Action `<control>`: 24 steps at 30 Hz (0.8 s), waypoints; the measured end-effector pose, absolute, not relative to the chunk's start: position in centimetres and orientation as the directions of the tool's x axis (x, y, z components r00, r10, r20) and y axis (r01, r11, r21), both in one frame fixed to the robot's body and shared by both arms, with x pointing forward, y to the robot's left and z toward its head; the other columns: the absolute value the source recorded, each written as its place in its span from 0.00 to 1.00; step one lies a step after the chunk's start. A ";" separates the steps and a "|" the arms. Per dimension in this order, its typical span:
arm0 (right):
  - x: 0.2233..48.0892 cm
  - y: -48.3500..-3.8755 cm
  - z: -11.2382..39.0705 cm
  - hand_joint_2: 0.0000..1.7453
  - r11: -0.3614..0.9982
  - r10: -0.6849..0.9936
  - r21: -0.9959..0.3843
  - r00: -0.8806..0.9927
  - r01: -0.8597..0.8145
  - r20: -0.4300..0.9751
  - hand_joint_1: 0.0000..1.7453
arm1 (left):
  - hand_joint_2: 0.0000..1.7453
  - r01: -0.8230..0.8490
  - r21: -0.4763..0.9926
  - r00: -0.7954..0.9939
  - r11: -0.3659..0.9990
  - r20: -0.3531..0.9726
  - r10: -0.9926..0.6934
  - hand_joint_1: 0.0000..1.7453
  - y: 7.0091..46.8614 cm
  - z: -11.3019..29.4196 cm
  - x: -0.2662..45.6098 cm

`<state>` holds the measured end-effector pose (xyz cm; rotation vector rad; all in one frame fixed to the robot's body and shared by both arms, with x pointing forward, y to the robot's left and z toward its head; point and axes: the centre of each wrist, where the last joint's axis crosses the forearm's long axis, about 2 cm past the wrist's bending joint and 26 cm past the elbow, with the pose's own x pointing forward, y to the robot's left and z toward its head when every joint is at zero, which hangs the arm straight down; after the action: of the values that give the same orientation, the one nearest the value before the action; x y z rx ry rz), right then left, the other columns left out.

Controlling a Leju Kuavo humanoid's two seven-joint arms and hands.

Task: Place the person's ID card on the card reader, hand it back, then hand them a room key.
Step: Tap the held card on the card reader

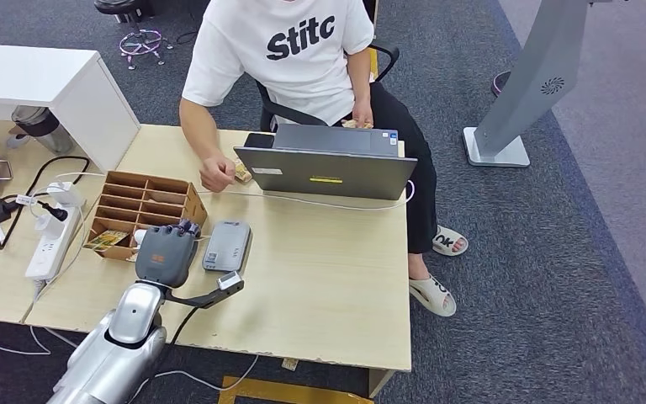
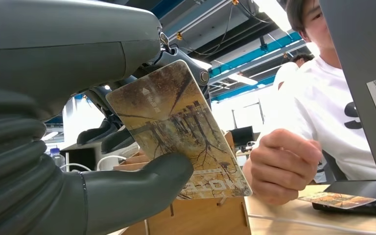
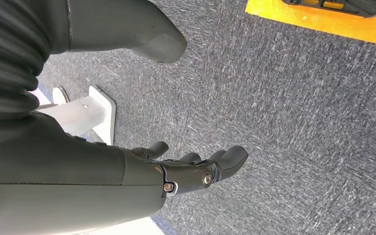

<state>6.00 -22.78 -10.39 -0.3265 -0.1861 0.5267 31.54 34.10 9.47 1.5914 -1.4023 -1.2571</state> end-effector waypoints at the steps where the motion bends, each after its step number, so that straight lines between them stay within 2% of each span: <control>1: 6.0 -22.8 -10.4 1.00 0.815 0.520 -0.351 0.849 -0.461 0.090 0.00 | 1.00 -0.332 0.921 -0.038 -0.205 -0.230 -0.972 1.00 34.1 9.4 31.5; 24: 6.0 -22.5 -10.4 1.00 0.797 0.553 -0.348 0.828 -0.493 0.092 0.00 | 1.00 -0.237 0.955 -0.086 -0.177 -0.202 -0.976 1.00 32.5 6.3 31.4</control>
<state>6.03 -22.51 -10.36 -0.3190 -0.1931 0.5653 31.37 32.52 6.28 1.4724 -1.3665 -1.3184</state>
